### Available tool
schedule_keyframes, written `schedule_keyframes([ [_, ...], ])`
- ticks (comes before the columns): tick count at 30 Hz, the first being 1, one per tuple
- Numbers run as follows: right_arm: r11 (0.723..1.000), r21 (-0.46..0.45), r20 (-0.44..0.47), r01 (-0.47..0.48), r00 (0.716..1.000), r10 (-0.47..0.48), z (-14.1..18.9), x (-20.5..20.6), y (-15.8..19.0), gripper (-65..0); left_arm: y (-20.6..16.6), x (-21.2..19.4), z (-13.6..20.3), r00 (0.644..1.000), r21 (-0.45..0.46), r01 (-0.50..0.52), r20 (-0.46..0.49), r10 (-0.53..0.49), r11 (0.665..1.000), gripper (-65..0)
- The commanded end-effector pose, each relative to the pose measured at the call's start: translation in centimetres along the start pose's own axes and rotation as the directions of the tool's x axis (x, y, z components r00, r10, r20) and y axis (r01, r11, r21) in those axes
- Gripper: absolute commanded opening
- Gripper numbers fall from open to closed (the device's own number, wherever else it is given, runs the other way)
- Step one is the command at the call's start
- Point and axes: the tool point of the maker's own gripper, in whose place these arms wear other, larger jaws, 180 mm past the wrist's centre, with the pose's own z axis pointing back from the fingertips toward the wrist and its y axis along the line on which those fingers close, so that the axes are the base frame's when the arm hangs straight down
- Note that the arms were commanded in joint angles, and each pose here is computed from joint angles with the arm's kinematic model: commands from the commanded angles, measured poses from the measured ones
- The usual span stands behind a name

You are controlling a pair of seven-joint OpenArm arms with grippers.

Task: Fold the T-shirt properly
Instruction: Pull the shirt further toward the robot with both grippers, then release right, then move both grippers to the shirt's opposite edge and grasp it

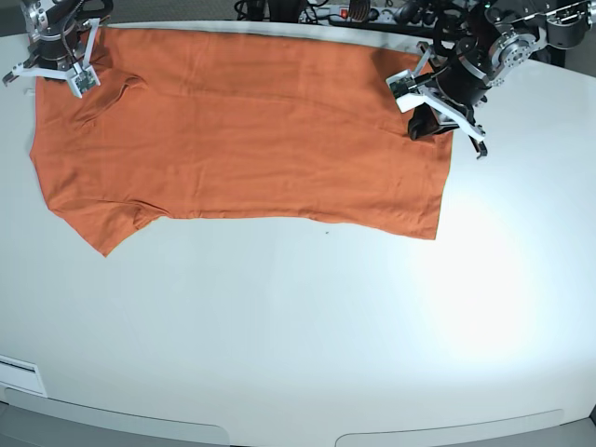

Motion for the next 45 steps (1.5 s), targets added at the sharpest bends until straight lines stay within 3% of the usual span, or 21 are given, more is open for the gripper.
schedule_keyframes([
  [1, 0.999, -0.048, 0.05, -0.011, 0.999, 0.013, 0.5, 1.2, -1.3, -64.3, 1.3, 0.4, 0.3, 1.0, 0.044, 0.015, 0.019, -0.016, 0.999, -65.0],
  [4, 0.991, -0.13, 0.098, -0.007, 0.995, 0.02, 1.3, 2.6, -2.9, -64.3, 3.5, 0.0, 0.3, 1.0, 0.143, -0.004, -0.003, 0.005, 0.99, -65.0],
  [7, 0.985, -0.173, 0.121, 0.005, 0.993, 0.016, 1.7, 3.2, -3.8, -64.3, 8.0, -0.4, 0.1, 0.999, 0.277, -0.041, -0.006, 0.044, 0.96, -65.0],
  [11, 0.984, -0.176, 0.125, 0.018, 0.992, 0.004, 1.8, 3.3, -3.9, -64.3, 13.4, -2.1, -1.2, 0.979, 0.326, -0.201, 0.036, 0.2, 0.924, -65.0],
  [13, 0.984, -0.176, 0.124, 0.018, 0.992, 0.004, 1.8, 3.3, -3.9, -64.3, 15.9, -4.0, -2.0, 0.944, 0.355, -0.324, 0.068, 0.322, 0.877, -65.0],
  [15, 0.984, -0.176, 0.124, 0.018, 0.992, 0.004, 1.8, 3.3, -3.9, -64.3, 18.0, -6.3, -2.8, 0.874, 0.36, -0.48, 0.12, 0.471, 0.8, -65.0],
  [16, 0.984, -0.176, 0.125, 0.018, 0.992, 0.004, 1.8, 3.3, -3.9, -64.3, 18.6, -7.5, -3.3, 0.821, 0.344, -0.565, 0.142, 0.553, 0.75, -65.0],
  [18, 0.984, -0.176, 0.133, 0.018, 0.991, 0.005, 1.8, 3.4, -3.9, -64.3, 19.0, -8.8, -4.6, 0.692, 0.242, -0.72, 0.186, 0.697, 0.65, -65.0],
  [21, 0.984, -0.177, 0.136, 0.018, 0.991, 0.006, 1.8, 3.5, -3.9, -64.3, 19.3, -9.6, -6.0, 0.503, 0.097, -0.863, 0.252, 0.827, 0.496, -65.0],
  [23, 0.984, -0.176, 0.135, 0.018, 0.991, 0.006, 1.8, 3.5, -3.9, -64.3, 20.0, -10.8, -6.6, 0.412, 0.088, -0.911, 0.275, 0.869, 0.404, -65.0],
  [24, 0.984, -0.176, 0.135, 0.018, 0.991, 0.006, 1.8, 3.5, -3.9, -64.3, 19.9, -11.7, -7.0, 0.39, 0.104, -0.921, 0.257, 0.884, 0.376, -60.7],
  [27, 0.984, -0.176, 0.135, 0.018, 0.991, 0.006, 1.8, 3.5, -3.9, -64.3, 18.5, -14.0, -8.1, 0.291, 0.158, -0.951, 0.158, 0.944, 0.267, -34.2],
  [29, 0.984, -0.176, 0.136, 0.018, 0.991, 0.006, 1.8, 3.5, -3.9, -64.3, 17.5, -13.7, -8.8, 0.263, 0.138, -0.959, 0.118, 0.958, 0.246, -30.3],
  [35, 0.981, -0.19, 0.161, 0.036, 0.987, -0.005, 1.7, 4.4, -4.5, -64.3, 16.0, -9.5, -9.5, 0.268, -0.077, -0.958, 0.11, 0.957, 0.277, -30.4],
  [37, 0.981, -0.191, 0.163, 0.038, 0.987, -0.006, 1.7, 4.5, -4.6, -64.3, 15.7, -9.1, -9.5, 0.269, -0.103, -0.955, 0.1, 0.958, 0.278, -30.3],
  [40, 0.979, -0.199, 0.176, 0.044, 0.984, -0.009, 1.6, 4.9, -4.9, -64.3, 15.3, -9.4, -9.8, 0.257, -0.101, -0.959, 0.09, 0.962, 0.265, -30.3],
  [45, 0.976, -0.213, 0.193, 0.055, 0.981, -0.013, 1.5, 5.6, -5.5, -64.3, 12.1, -9.4, -11.0, 0.233, -0.19, -0.954, 0.009, 0.972, 0.231, -30.3],
])
